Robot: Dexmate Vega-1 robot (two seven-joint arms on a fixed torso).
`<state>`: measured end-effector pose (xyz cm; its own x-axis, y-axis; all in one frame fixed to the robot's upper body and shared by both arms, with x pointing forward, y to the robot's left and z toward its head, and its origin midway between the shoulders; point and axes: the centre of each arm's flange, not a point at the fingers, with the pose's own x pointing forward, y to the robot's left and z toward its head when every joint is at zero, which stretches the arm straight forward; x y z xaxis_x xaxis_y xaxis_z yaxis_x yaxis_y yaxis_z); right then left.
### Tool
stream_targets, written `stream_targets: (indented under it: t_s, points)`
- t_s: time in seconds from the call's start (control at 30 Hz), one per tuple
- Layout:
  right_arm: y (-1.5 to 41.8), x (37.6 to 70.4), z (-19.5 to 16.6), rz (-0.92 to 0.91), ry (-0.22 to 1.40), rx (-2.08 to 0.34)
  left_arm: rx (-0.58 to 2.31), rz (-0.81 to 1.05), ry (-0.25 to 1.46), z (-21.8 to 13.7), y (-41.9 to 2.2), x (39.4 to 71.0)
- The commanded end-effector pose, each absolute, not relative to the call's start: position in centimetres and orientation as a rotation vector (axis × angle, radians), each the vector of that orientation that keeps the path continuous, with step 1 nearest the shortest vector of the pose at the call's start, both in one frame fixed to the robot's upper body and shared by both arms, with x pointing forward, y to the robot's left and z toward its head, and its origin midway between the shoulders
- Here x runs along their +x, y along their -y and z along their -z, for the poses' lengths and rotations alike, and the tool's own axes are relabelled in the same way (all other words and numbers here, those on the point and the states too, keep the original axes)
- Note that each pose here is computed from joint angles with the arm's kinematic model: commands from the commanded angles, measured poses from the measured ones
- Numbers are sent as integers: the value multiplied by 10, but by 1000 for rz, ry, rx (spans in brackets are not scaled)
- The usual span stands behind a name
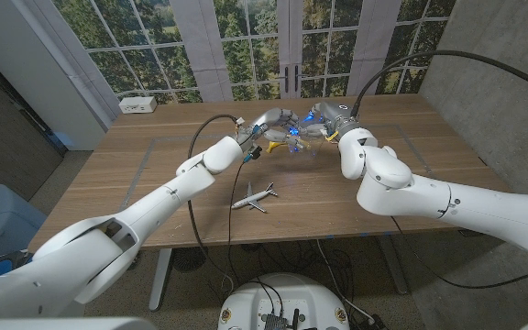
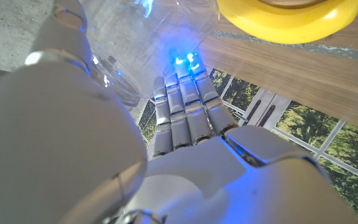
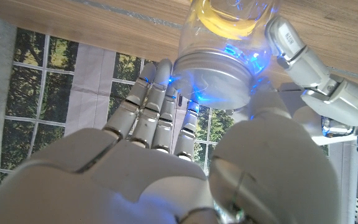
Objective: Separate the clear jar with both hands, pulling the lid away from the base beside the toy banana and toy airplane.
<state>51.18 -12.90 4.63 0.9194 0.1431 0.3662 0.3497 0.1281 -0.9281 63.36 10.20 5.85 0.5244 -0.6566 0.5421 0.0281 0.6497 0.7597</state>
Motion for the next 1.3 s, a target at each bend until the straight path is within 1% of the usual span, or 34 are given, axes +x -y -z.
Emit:
stream_targets:
  t_s: [0.03,0.4,0.7,0.93,1.07,1.13,1.3]
  points:
    - [129,508,-46,73,495,-1525,778,485,942,-65,-100,632]
    - [130,500,-50,-25,672,-1613,788,530,912,-76,-99,634]
    - [126,502,-50,-103,751,-1678,782,581,875,-80,-97,635]
    - [128,501,-53,-106,812,-1723,783,600,863,-83,-96,635]
    - [130,499,-57,-116,812,-1765,786,611,856,-84,-94,635]
    - [131,496,-57,-101,843,-1796,781,622,850,-84,-94,635]
    - [132,490,-60,-129,883,-1817,786,626,845,-85,-92,634]
